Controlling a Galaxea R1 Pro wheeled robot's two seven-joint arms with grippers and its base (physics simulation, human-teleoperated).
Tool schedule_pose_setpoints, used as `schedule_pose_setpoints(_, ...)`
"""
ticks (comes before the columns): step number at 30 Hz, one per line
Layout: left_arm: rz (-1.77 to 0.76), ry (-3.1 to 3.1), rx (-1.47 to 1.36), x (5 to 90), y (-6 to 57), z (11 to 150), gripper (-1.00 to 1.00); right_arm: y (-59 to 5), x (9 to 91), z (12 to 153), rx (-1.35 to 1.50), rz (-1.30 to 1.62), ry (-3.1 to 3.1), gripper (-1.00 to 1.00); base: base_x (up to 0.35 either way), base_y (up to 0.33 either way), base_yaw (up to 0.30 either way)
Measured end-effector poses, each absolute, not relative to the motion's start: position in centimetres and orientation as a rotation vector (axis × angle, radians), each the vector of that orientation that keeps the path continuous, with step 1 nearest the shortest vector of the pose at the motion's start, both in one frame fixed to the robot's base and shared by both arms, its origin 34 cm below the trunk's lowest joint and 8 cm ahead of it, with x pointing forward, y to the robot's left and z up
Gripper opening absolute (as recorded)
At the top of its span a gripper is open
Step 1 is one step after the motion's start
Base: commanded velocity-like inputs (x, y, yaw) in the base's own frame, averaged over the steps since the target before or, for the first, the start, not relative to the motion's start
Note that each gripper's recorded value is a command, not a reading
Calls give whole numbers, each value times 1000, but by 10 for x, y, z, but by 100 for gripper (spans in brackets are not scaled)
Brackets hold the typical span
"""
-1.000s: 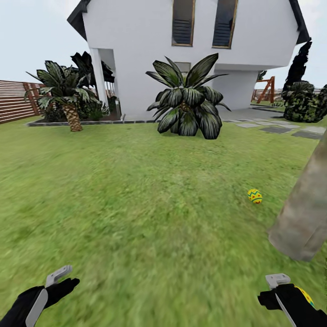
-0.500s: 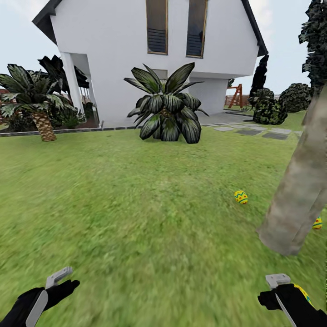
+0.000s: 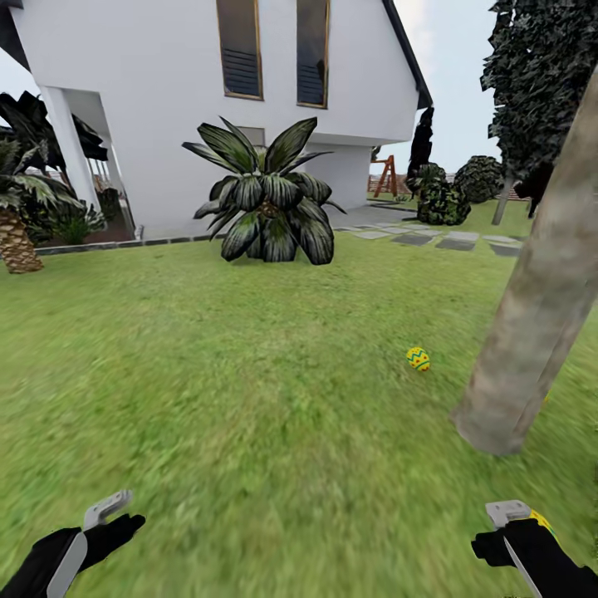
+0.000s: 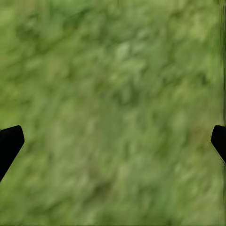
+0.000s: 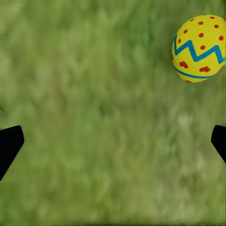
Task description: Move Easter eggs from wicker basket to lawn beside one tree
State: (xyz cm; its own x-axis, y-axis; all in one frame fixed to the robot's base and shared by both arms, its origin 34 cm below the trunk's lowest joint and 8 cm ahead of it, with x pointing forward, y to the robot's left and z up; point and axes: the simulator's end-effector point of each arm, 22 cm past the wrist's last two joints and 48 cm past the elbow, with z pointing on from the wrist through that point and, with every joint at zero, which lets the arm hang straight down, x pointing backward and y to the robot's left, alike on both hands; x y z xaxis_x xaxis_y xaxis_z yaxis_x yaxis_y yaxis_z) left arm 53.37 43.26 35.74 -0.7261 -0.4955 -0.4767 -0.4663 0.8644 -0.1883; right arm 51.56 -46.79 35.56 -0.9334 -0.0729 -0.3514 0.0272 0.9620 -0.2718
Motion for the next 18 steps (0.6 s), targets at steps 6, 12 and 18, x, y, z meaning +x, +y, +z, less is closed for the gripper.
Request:
schedule_pose_setpoints(6, -75, 2510, -700, 537, 432, 371, 100, -468, 519, 369, -34, -389, 2748, 100, 165, 307, -296)
schedule_pose_setpoints(12, -73, 2510, -700, 540, 433, 384, 100, -468, 522, 382, -34, -389, 2748, 100, 203, 287, -293)
schedule_pose_setpoints(18, -72, 2507, -724, 540, 436, 394, 100, -468, 525, 395, -34, -389, 2748, 100, -33, 91, -81)
